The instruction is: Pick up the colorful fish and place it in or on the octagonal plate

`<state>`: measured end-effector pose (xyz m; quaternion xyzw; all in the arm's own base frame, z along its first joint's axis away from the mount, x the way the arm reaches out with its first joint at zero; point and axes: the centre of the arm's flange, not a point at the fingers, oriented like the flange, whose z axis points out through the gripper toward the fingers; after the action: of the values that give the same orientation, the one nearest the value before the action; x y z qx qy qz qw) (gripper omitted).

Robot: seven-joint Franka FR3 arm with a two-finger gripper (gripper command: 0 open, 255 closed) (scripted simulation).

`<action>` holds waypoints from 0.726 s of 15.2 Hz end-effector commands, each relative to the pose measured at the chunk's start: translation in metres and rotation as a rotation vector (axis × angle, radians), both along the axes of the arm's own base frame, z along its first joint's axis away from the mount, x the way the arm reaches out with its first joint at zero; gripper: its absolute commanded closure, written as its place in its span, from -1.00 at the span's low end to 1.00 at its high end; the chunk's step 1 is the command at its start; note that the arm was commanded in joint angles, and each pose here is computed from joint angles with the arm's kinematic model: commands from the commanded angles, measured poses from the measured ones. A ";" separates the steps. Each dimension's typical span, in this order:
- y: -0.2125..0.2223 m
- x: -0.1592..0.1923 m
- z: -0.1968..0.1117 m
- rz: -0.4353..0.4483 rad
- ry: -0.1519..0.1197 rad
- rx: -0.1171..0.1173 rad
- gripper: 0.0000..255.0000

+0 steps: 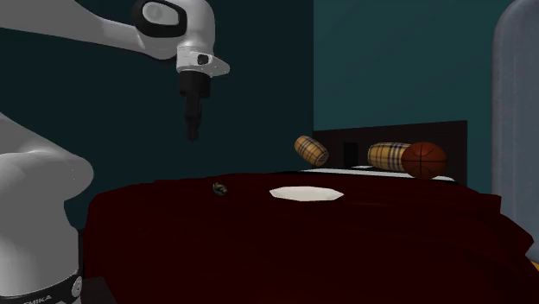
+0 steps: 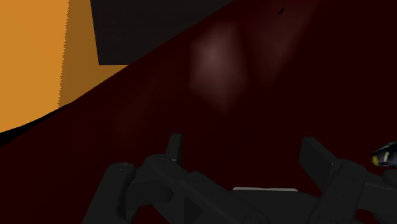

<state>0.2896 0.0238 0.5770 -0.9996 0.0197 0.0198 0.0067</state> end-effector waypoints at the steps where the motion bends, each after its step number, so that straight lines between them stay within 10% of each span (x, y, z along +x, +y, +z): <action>1: 0.000 0.000 0.000 0.000 0.000 0.000 -1.00; 11: 0.114 0.011 -0.056 -0.324 0.043 0.016 -1.00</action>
<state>0.2984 0.1240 0.5258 -0.9860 0.1619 0.0380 0.0156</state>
